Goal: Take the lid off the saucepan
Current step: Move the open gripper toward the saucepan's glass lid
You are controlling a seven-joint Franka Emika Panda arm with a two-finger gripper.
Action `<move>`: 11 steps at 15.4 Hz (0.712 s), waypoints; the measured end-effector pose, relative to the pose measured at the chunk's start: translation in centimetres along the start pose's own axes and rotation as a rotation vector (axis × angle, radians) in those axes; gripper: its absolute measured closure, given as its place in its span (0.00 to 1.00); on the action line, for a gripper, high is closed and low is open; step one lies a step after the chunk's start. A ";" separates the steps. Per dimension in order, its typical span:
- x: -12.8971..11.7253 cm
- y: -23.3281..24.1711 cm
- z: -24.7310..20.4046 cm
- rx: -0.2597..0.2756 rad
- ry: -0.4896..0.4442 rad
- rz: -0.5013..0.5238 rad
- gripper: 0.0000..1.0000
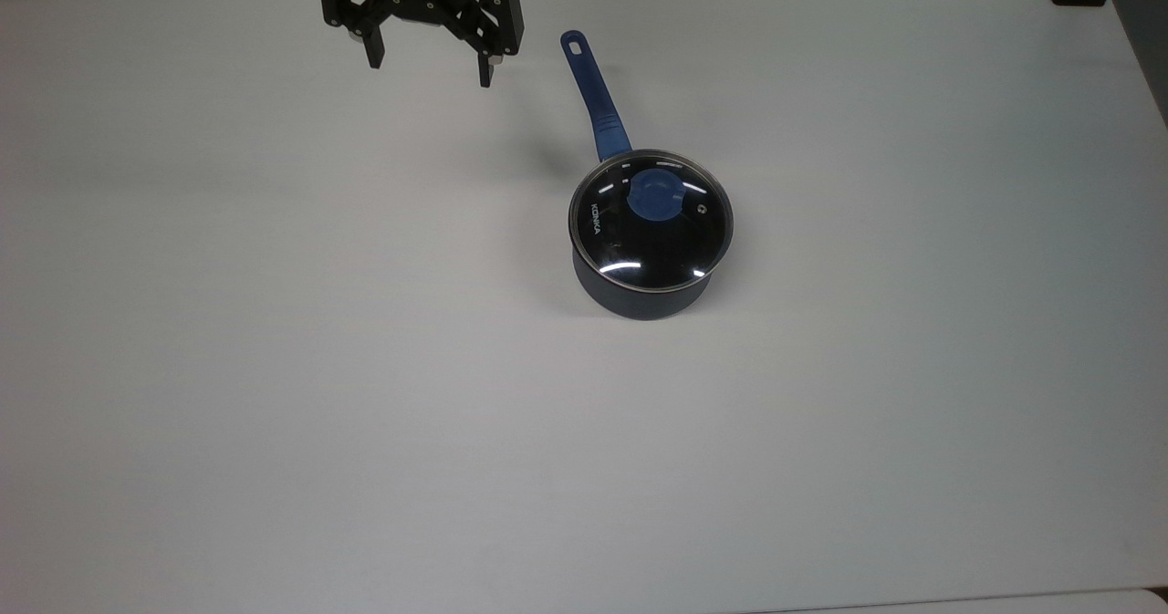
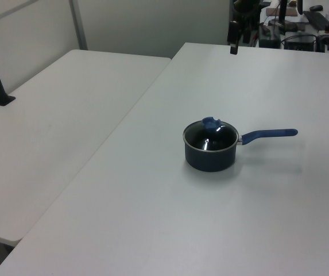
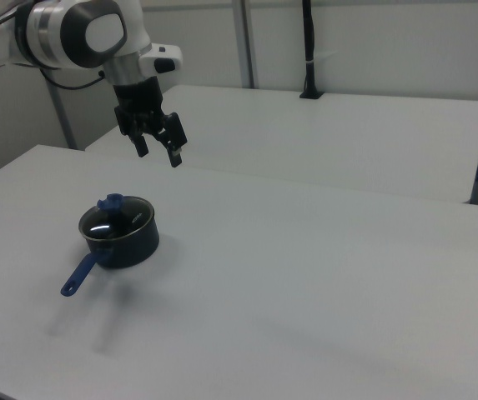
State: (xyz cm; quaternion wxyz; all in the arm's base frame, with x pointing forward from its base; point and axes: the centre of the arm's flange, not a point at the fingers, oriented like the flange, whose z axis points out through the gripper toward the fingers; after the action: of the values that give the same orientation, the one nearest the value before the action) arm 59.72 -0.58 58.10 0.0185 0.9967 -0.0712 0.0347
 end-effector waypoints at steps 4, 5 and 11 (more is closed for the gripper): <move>-0.1 0.0 0.1 -0.002 -0.013 -0.001 0.00; -0.2 0.0 0.1 -0.002 -0.014 -0.001 0.00; -0.2 -0.2 0.2 0.000 -0.016 -0.003 0.00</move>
State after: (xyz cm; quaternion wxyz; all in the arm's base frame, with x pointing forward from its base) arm 59.56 -0.38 57.90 0.0179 0.9970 -0.0699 0.0266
